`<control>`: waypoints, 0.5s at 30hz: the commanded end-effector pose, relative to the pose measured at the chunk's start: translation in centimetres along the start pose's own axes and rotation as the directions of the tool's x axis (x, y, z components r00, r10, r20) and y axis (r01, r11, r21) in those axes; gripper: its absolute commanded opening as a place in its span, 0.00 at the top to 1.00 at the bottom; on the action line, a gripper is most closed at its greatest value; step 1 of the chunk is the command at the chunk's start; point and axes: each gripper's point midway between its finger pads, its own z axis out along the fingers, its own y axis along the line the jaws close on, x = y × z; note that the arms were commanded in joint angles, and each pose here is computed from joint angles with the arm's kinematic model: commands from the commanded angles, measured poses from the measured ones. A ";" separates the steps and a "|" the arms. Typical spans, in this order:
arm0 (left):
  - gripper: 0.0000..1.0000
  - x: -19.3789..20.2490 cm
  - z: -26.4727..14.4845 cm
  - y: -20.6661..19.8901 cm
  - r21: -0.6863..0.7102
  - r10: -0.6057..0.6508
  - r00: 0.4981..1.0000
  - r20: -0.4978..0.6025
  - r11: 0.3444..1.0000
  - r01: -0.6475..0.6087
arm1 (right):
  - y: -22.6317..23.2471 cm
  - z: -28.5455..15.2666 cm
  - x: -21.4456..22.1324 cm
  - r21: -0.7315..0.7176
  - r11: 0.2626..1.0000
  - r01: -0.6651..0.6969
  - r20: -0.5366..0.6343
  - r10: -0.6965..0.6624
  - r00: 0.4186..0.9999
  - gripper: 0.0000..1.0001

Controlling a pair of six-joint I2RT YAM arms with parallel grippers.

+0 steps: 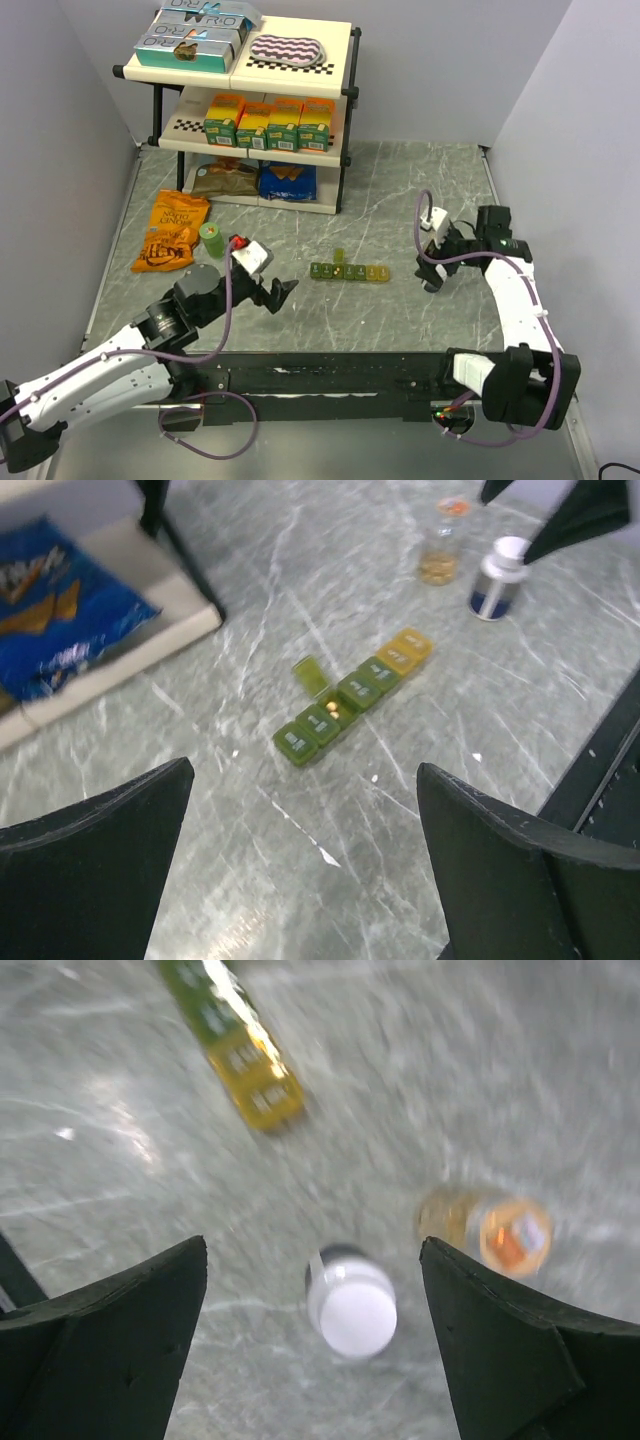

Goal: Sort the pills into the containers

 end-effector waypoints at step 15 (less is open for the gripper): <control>0.01 7.9 6.0 4.2 -0.173 -0.677 0.729 -0.099 0.733 0.658 | 7.3 11.2 -9.1 -0.339 0.835 0.433 0.146 -0.408 0.901 0.08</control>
